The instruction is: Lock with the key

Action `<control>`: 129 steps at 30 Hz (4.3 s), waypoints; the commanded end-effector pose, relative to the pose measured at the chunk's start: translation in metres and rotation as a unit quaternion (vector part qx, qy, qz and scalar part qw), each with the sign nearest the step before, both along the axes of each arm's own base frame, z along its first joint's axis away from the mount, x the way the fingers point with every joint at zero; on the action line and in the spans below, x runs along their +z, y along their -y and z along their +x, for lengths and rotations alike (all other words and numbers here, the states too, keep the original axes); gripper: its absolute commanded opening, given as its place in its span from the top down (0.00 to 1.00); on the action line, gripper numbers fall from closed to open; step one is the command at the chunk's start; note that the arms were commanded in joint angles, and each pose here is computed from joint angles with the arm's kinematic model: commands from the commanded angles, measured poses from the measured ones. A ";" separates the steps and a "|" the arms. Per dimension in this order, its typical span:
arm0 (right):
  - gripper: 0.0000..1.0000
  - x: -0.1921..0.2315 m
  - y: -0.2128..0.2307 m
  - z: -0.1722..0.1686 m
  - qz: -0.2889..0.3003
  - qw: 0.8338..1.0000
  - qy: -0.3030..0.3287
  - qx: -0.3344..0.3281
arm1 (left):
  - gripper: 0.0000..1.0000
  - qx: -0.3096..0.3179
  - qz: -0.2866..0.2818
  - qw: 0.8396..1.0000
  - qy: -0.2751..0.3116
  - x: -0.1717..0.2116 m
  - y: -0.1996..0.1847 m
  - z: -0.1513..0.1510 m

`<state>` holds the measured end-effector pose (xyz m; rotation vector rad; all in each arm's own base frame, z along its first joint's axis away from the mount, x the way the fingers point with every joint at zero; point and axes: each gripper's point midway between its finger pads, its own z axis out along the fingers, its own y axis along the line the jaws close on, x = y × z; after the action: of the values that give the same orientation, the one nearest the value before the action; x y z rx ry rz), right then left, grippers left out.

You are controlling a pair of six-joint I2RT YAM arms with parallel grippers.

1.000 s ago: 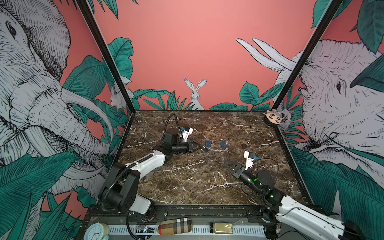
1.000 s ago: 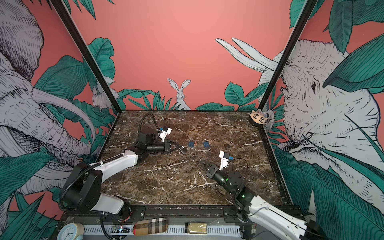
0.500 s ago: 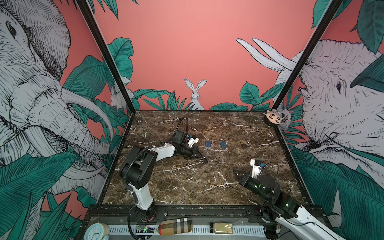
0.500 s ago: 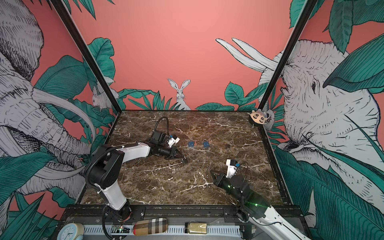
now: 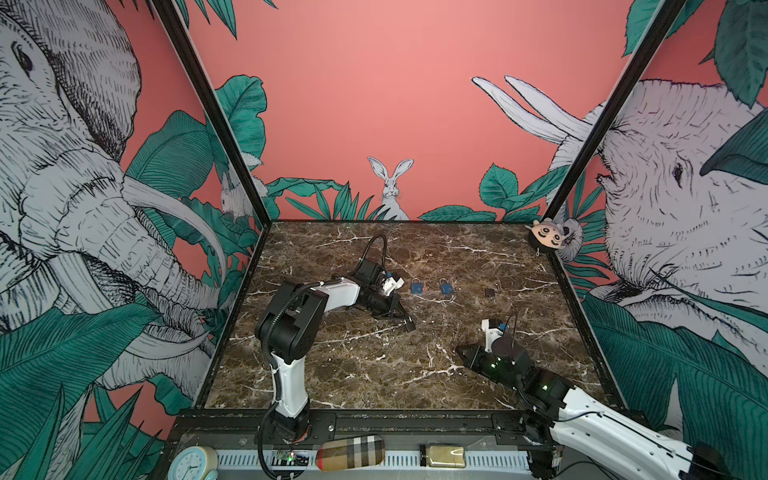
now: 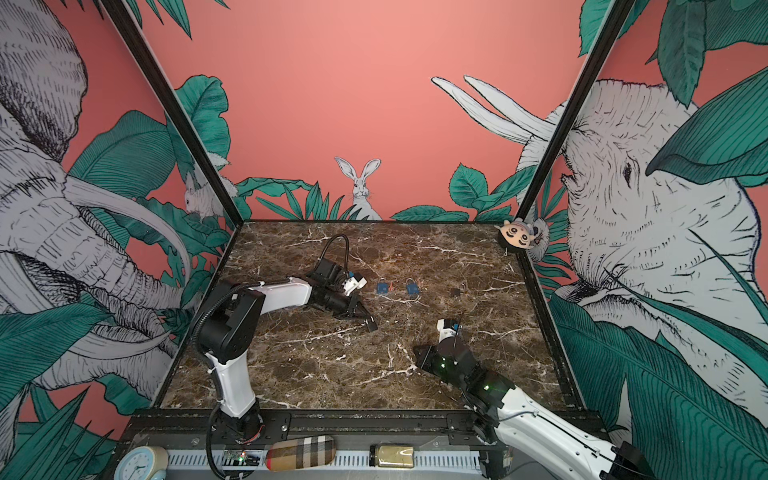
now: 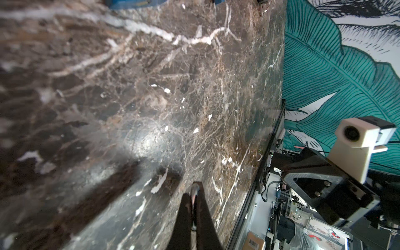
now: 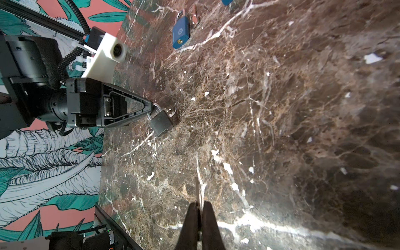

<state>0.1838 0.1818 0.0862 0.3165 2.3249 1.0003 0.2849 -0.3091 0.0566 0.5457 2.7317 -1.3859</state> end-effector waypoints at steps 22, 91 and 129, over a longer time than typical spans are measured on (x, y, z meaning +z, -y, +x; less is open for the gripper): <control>1.00 0.012 -0.038 0.032 -0.012 0.999 0.005 0.052 | 0.88 -0.033 0.073 0.997 0.011 -0.024 -0.001 0.020; 0.46 -0.038 -0.055 0.114 -0.228 0.972 -0.043 0.022 | 0.49 0.223 0.134 0.919 0.295 0.188 -0.123 0.003; 0.15 -0.028 0.133 0.218 -0.424 0.877 -0.220 -0.056 | 0.01 0.318 0.224 0.877 0.281 0.167 -0.186 -0.018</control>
<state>0.4033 0.0544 0.0581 0.3344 2.8083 -0.2418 0.2706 -0.1309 0.2239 0.0406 2.3654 -0.3781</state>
